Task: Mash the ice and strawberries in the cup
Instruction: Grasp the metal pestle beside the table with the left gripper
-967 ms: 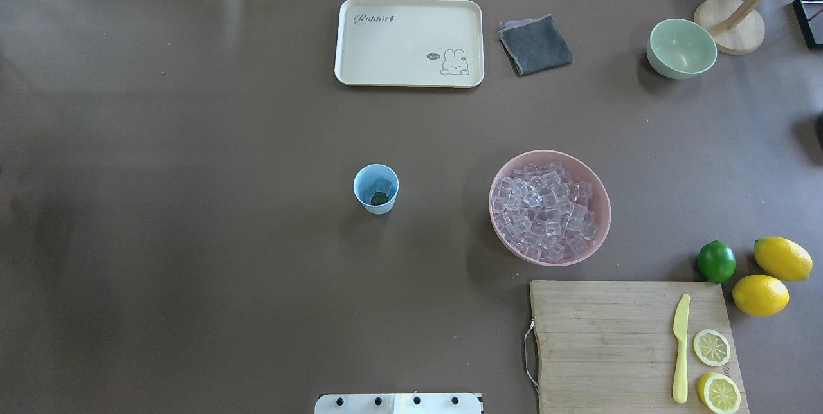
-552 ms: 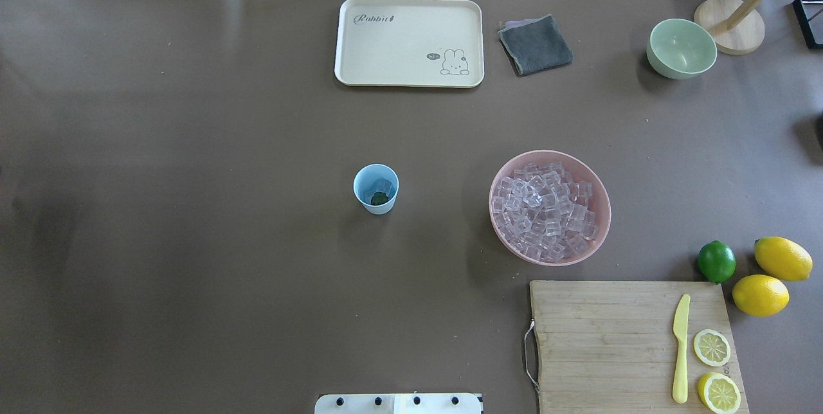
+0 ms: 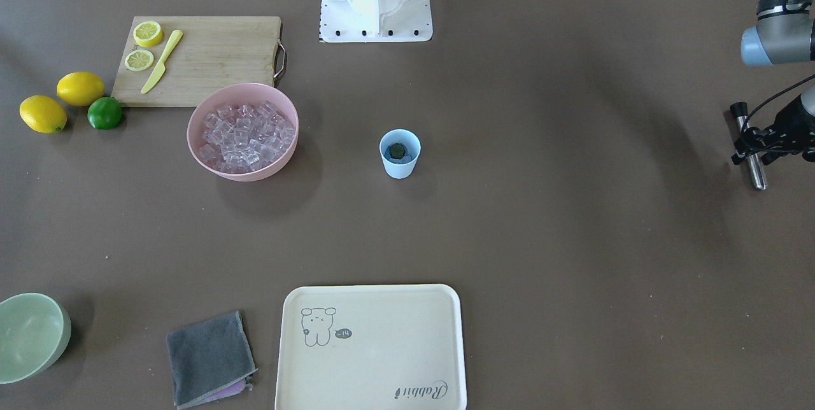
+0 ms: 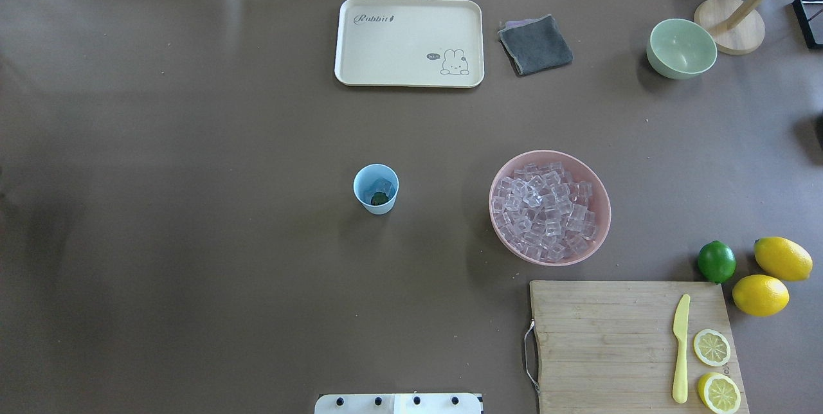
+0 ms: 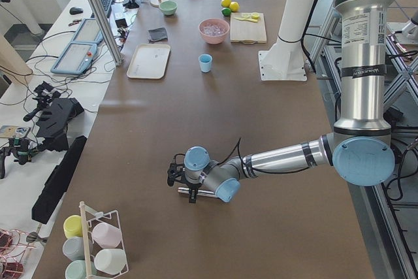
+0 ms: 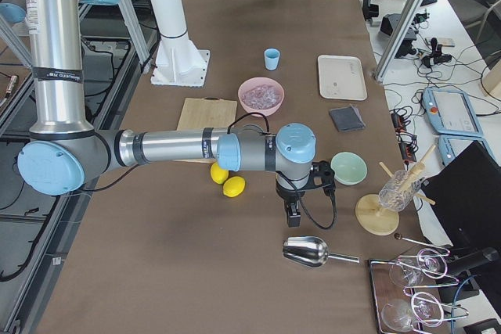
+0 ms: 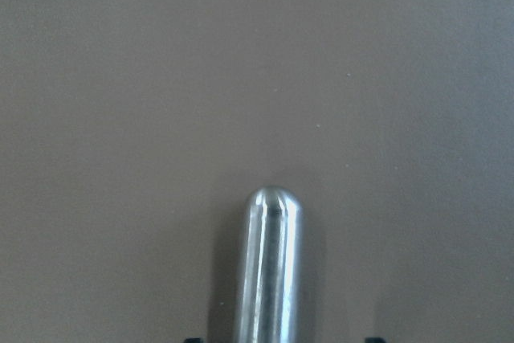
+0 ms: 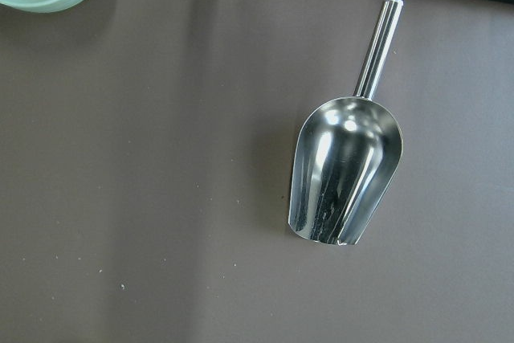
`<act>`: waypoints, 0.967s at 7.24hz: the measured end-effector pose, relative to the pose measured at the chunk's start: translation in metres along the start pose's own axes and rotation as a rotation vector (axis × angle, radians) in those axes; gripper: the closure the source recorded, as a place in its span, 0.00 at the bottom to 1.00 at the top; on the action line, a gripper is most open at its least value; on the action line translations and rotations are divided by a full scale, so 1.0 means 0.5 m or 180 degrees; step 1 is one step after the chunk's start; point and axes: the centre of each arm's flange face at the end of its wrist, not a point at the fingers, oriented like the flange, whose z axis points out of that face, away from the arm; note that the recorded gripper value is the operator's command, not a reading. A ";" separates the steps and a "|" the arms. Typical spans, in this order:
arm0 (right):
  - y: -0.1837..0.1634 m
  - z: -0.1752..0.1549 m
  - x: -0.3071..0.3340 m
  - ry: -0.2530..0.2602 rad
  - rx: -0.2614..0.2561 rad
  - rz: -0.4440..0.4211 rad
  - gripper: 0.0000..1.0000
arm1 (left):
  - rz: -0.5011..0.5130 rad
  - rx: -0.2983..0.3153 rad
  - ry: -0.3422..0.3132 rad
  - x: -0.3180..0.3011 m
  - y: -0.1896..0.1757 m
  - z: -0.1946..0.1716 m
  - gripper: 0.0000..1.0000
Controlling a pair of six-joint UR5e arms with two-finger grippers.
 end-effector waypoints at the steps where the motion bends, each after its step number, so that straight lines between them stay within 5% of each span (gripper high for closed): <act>1: -0.001 -0.002 0.001 0.0002 0.0007 0.0004 0.00 | 0.0007 0.0002 0.0005 0.001 -0.001 0.000 1.00; 4: -0.002 -0.013 0.002 0.0007 0.0035 0.0010 0.00 | 0.0083 0.0053 0.0093 0.038 -0.031 -0.012 1.00; 7: 0.004 -0.024 -0.008 0.0007 0.0055 -0.0002 0.00 | 0.0435 0.0360 0.0341 0.178 -0.140 -0.077 1.00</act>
